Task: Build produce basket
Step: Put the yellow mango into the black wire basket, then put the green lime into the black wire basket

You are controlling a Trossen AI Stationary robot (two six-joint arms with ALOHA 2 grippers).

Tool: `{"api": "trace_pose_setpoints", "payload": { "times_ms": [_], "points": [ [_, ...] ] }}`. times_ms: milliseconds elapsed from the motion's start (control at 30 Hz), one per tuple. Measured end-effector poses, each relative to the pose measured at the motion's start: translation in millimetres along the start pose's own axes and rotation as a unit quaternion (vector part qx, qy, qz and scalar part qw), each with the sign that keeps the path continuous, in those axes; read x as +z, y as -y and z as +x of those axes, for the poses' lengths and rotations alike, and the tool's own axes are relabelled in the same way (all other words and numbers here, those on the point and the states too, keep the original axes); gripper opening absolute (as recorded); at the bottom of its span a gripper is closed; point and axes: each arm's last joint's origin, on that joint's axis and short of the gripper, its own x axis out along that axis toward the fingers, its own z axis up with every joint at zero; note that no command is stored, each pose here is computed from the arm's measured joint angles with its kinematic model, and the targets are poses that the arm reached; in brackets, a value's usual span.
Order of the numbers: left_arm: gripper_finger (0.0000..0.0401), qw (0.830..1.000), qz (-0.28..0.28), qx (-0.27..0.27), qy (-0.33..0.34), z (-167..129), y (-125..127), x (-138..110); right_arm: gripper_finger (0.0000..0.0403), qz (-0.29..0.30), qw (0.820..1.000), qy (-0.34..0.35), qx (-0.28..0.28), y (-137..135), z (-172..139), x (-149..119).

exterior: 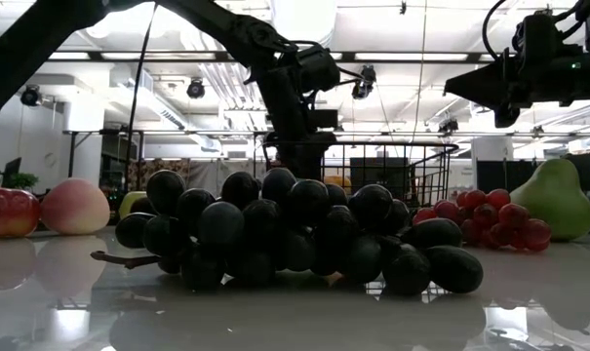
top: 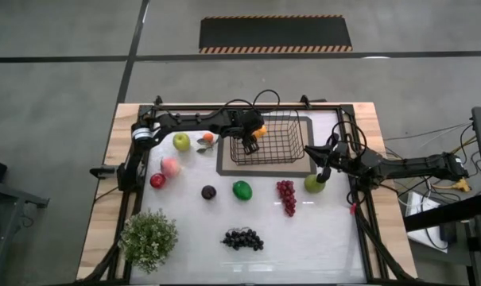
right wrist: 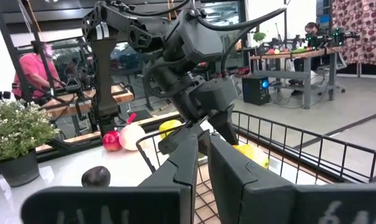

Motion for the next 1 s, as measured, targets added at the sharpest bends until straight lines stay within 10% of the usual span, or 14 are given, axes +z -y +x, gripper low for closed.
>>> {"api": "trace_pose_setpoints", "payload": {
  "times_ms": [533,1000],
  "points": [
    [0.0272,0.999,0.023,0.02,0.011,-9.1,-1.3,4.0,0.0028,0.018,1.0,0.0,0.0,0.0,-0.1,-0.1],
    [0.0272,0.974,0.109,-0.026,0.198,-139.6,36.4,20.5,0.0028,0.039,0.993,0.005,0.116,-15.9,5.9,43.4]
  ]
}}
